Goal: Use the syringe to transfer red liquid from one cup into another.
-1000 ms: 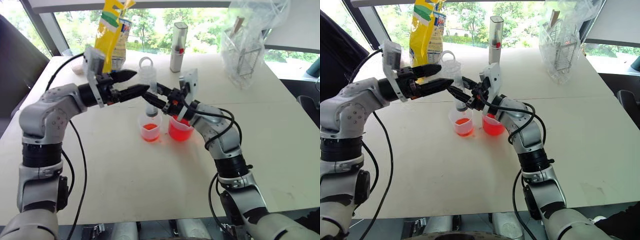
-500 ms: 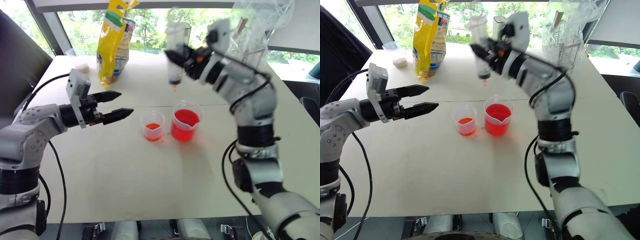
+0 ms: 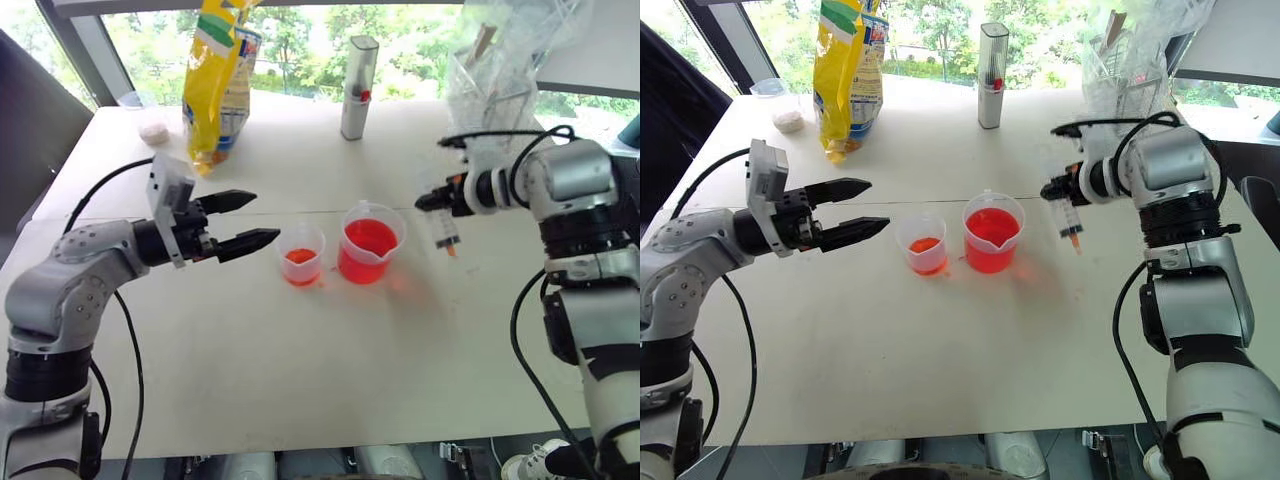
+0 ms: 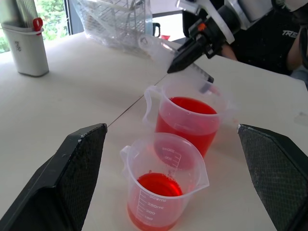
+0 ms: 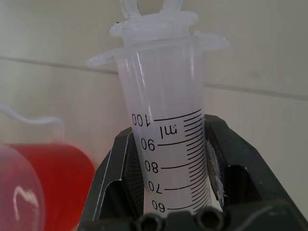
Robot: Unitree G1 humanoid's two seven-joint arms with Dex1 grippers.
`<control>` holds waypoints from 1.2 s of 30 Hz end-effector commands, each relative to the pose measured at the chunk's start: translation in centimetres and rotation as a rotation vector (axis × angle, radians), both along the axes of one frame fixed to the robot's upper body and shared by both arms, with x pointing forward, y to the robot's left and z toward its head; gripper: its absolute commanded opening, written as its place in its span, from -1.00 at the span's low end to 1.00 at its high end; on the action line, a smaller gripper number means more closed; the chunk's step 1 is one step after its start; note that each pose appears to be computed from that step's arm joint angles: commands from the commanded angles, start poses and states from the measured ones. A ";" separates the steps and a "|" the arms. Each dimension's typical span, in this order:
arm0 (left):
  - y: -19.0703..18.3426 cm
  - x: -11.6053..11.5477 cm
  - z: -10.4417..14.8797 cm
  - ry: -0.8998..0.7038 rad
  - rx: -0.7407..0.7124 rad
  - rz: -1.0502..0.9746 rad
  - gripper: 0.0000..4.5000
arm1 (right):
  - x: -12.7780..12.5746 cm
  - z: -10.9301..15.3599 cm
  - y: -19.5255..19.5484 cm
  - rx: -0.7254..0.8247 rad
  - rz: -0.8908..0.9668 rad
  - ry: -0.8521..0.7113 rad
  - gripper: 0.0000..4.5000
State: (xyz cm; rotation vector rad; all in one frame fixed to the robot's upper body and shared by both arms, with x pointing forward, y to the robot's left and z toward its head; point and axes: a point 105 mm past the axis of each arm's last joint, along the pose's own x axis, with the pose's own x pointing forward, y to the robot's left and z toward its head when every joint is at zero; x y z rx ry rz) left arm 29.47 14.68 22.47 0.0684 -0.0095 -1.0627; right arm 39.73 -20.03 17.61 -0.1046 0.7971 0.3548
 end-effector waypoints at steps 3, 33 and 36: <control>-0.2 -0.6 0.4 -0.055 0.031 -0.012 0.97 | -0.7 -3.0 -1.9 -0.061 -0.053 0.103 -0.40; 1.9 -1.6 0.1 -0.069 0.121 -0.023 1.00 | -12.1 7.9 1.7 -0.093 0.700 -0.339 0.97; 2.5 -1.8 0.5 -0.062 0.134 -0.022 1.00 | -13.7 7.6 1.6 -0.093 0.757 -0.327 0.97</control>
